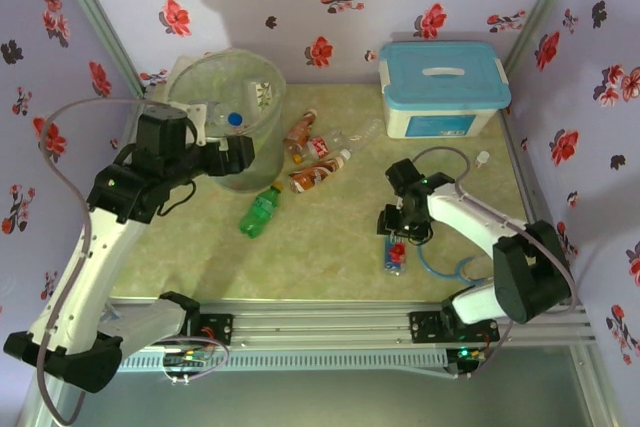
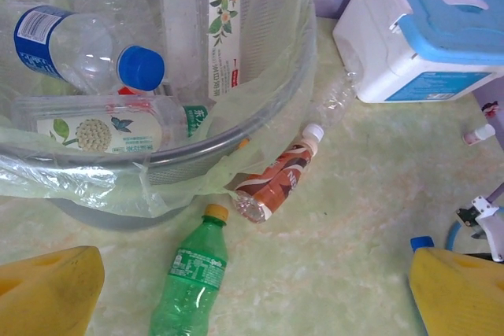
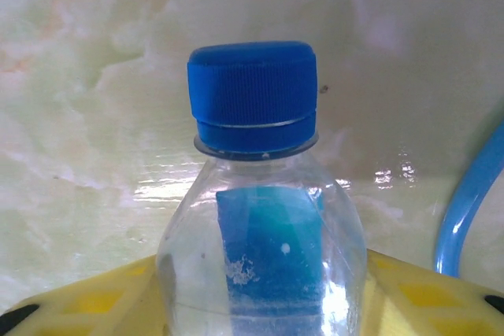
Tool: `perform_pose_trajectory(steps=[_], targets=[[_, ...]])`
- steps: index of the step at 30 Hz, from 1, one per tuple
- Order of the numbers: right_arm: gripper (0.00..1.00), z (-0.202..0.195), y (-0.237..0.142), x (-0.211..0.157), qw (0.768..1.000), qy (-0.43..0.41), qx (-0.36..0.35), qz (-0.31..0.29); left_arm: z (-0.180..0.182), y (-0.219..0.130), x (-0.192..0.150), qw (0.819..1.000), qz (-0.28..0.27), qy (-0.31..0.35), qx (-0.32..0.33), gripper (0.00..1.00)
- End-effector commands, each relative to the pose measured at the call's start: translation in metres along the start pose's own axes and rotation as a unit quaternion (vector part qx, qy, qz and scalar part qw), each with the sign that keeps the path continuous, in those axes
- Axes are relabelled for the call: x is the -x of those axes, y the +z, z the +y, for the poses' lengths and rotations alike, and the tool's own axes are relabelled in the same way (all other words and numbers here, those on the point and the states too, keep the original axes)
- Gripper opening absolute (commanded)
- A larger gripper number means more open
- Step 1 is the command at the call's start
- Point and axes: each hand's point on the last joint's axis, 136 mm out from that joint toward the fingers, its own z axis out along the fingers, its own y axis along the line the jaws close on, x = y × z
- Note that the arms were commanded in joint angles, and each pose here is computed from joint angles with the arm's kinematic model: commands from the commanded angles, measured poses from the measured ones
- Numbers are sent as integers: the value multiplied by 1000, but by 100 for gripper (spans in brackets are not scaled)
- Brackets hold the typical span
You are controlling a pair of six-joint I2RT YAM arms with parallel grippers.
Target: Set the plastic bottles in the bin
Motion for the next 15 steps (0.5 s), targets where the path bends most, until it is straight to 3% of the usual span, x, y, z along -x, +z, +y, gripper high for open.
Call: perform_pose_trajectory(steps=[1,7,11,15], targets=[[55,21,-26,23,997,-6,54,-61,-11,-9,4,999,-16,-12,-26,100],[54,60,-76,61,964,21,224,-141,-48,-13,5,992,-10,-8,-127,100],[54,91,-128,93,902,51,393,-173,-59,-1,1,990,6,-10,-140,100],[51,113,-165,107,865,31,461,-196,-81,15,-7,986,35,12,-160,100]])
